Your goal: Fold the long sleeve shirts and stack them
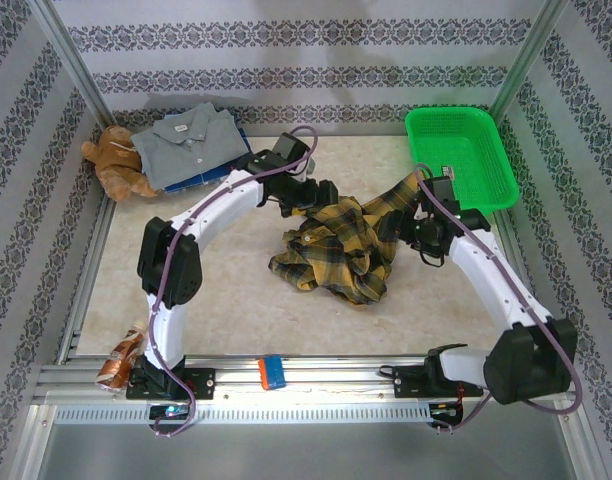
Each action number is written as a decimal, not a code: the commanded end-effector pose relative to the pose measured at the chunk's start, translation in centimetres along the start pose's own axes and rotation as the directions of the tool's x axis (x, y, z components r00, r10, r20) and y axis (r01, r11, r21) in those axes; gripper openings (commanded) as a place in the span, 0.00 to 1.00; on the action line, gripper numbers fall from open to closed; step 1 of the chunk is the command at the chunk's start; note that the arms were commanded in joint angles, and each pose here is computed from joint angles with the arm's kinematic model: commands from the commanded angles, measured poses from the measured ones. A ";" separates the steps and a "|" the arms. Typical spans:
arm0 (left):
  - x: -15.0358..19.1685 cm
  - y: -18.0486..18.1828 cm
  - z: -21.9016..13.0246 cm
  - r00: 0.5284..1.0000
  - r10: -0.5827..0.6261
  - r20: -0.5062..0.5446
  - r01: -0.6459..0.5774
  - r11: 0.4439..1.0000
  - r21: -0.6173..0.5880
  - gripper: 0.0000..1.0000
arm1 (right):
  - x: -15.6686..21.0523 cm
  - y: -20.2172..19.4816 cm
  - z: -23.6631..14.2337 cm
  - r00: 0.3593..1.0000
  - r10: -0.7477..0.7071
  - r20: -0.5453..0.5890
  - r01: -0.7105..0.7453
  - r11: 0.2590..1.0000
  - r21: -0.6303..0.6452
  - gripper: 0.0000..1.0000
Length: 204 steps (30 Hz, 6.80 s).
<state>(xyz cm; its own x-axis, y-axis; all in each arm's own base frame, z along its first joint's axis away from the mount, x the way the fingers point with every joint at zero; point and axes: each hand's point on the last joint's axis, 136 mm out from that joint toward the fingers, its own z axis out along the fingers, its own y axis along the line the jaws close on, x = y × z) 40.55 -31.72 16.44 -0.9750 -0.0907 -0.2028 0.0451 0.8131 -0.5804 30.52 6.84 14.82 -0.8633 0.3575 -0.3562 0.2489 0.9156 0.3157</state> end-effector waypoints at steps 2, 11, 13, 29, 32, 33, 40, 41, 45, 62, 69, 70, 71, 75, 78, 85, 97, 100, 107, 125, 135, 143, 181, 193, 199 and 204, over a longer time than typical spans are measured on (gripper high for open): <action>2.2 0.3 0.6 0.987 -0.113 -0.112 0.113 0.994 -0.002 0.85 | -1.2 -0.4 2.0 1.000 -0.025 -0.006 0.025 0.999 0.036 0.92; 3.1 1.6 3.4 0.978 -0.153 -0.144 0.148 0.988 -0.042 0.79 | -3.1 -1.7 5.4 0.999 0.002 -0.045 0.003 0.994 0.112 0.91; 3.0 1.7 3.9 0.978 -0.150 -0.144 0.144 0.988 -0.050 0.79 | -3.4 -2.1 5.9 0.999 0.013 -0.043 -0.008 0.992 0.124 0.91; -3.0 2.9 0.5 0.993 -0.108 0.052 0.115 0.984 -0.139 0.86 | -5.1 -3.2 10.2 0.995 0.094 -0.039 -0.084 0.974 0.211 0.89; -5.2 3.4 -0.1 0.995 -0.068 0.077 0.082 0.976 -0.200 0.87 | -5.3 -3.0 10.1 0.995 0.094 -0.027 -0.086 0.974 0.207 0.88; -5.8 3.9 0.0 0.995 -0.055 0.079 0.072 0.969 -0.235 0.87 | -5.4 -2.8 10.0 0.996 0.088 -0.028 -0.081 0.975 0.206 0.89; -8.5 8.2 3.1 0.997 -0.029 0.073 0.055 0.921 -0.386 0.85 | -5.8 -2.6 9.6 0.997 0.079 -0.020 -0.074 0.976 0.203 0.88; -8.7 8.9 3.6 0.997 -0.033 0.076 0.060 0.916 -0.396 0.85 | -5.8 -2.5 9.6 0.997 0.077 -0.020 -0.072 0.976 0.204 0.88; -9.5 10.4 4.9 0.996 -0.009 0.094 0.049 0.901 -0.431 0.85 | -6.0 -2.8 9.8 0.996 0.083 -0.013 -0.078 0.973 0.217 0.88; -8.9 13.6 10.4 0.994 -0.055 0.099 0.095 0.880 -0.466 0.84 | -7.4 -4.0 12.1 0.990 0.141 0.023 -0.141 0.941 0.309 0.87; -8.6 15.0 11.5 0.994 -0.054 0.092 0.093 0.860 -0.502 0.73 | -7.5 -4.7 13.3 0.988 0.150 0.046 -0.156 0.917 0.368 0.86; -8.5 15.1 11.6 0.994 -0.055 0.092 0.094 0.858 -0.505 0.68 | -7.6 -4.6 13.4 0.988 0.147 0.051 -0.156 0.914 0.374 0.86; -8.5 15.1 11.8 0.994 -0.056 0.091 0.094 0.861 -0.500 0.61 | -7.6 -4.6 13.6 0.988 0.145 0.056 -0.155 0.911 0.383 0.85; -8.5 14.8 12.9 0.995 -0.057 0.081 0.089 0.881 -0.465 0.40 | -7.8 -4.8 14.1 0.987 0.145 0.073 -0.162 0.894 0.417 0.75; -8.4 14.7 13.4 0.995 -0.067 0.069 0.091 0.892 -0.442 0.21 | -8.1 -4.6 14.2 0.987 0.134 0.090 -0.160 0.889 0.428 0.58; -11.8 12.7 7.4 0.987 -0.007 0.159 0.071 0.913 -0.402 0.00 | -8.2 -4.8 14.4 0.988 0.121 0.100 -0.154 0.877 0.455 0.22; -19.2 2.9 -15.2 0.779 0.171 0.604 -0.066 0.979 -0.192 0.00 | -14.3 -0.6 6.3 0.933 0.132 0.333 -0.231 0.933 0.276 0.00; -19.8 0.3 -21.1 0.690 0.178 0.702 -0.112 0.984 -0.138 0.00 | -17.0 1.8 2.7 0.896 0.143 0.421 -0.234 0.956 0.174 0.00; -19.3 -4.8 -37.4 0.417 0.184 0.890 -0.244 0.966 -0.085 0.00 | -24.9 5.5 -8.6 0.741 0.234 0.629 -0.237 0.968 -0.081 0.00; -3.2 10.4 -63.1 -0.083 0.153 0.985 0.162 0.977 -0.138 0.00 | -29.3 3.3 -22.1 0.593 0.374 0.713 -0.181 0.925 -0.334 0.00; 0.6 16.6 -57.5 0.046 0.113 0.993 0.338 0.933 -0.122 0.00 | -23.1 2.2 -23.2 0.686 0.279 0.672 -0.113 0.953 -0.280 0.00; 4.4 22.5 -50.0 0.188 0.008 0.982 0.540 0.834 -0.110 0.00 | -15.5 -4.6 -17.3 0.805 0.177 0.566 -0.222 0.975 0.011 0.00; 17.1 25.3 -9.9 0.820 -0.520 0.238 0.572 0.733 -0.368 0.95 | 11.2 3.8 7.9 0.825 -0.455 -0.334 0.507 0.858 0.084 0.81; 12.4 30.3 -8.4 0.707 -0.561 0.431 0.696 0.659 -0.285 0.89 | 8.5 3.7 12.1 0.840 -0.437 -0.320 0.495 0.859 0.126 0.81; 11.4 32.4 -6.5 0.676 -0.592 0.440 0.728 0.629 -0.272 0.67 | 8.1 2.7 13.6 0.859 -0.395 -0.327 0.465 0.868 0.174 0.62; 8.8 32.6 -6.7 0.692 -0.557 0.459 0.705 0.657 -0.267 0.31 | 7.3 3.1 13.9 0.868 -0.395 -0.302 0.460 0.868 0.187 0.26</action>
<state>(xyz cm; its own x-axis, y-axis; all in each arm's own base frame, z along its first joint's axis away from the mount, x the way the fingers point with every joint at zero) 25.33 -1.68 0.92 -0.6065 -0.7924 -0.0652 -0.7817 0.6093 -0.1334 30.19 15.75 1.32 -0.9801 -0.1242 -0.1546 -0.1245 0.9922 -0.0078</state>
